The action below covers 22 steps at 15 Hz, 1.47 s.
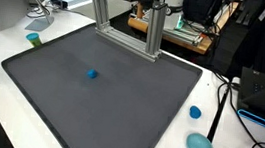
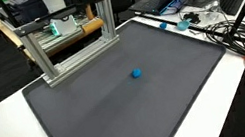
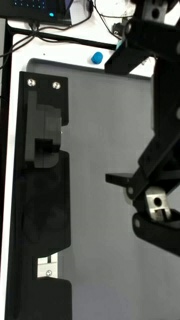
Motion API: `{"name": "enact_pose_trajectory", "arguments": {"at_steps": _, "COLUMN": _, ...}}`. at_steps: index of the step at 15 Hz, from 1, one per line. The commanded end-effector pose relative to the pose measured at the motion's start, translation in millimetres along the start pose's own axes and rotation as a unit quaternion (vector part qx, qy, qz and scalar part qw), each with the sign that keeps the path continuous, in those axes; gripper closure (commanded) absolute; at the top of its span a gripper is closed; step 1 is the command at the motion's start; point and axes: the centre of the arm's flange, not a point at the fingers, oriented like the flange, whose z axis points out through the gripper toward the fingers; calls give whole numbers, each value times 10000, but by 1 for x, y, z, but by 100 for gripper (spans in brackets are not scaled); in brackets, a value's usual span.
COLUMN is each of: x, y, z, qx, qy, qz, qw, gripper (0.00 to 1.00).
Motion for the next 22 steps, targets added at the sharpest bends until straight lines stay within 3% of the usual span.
{"name": "enact_pose_trajectory", "arguments": {"at_steps": 1, "x": 0, "y": 0, "z": 0, "qx": 0, "qy": 0, "qz": 0, "qw": 10000, "gripper": 0}}
{"name": "enact_pose_trajectory", "arguments": {"at_steps": 13, "x": 0, "y": 0, "z": 0, "qx": 0, "qy": 1, "qz": 0, "qw": 10000, "gripper": 0}}
{"name": "enact_pose_trajectory", "arguments": {"at_steps": 17, "x": -12, "y": -31, "z": 14, "qx": -548, "qy": 418, "qz": 712, "qw": 9951, "gripper": 0}}
{"name": "enact_pose_trajectory", "arguments": {"at_steps": 20, "x": -19, "y": -55, "z": 33, "qx": -1007, "qy": 410, "qz": 1209, "qw": 9867, "gripper": 0}}
{"name": "enact_pose_trajectory", "arguments": {"at_steps": 22, "x": -31, "y": -65, "z": 47, "qx": -1304, "qy": 331, "qz": 1228, "qw": 9833, "gripper": 0}}
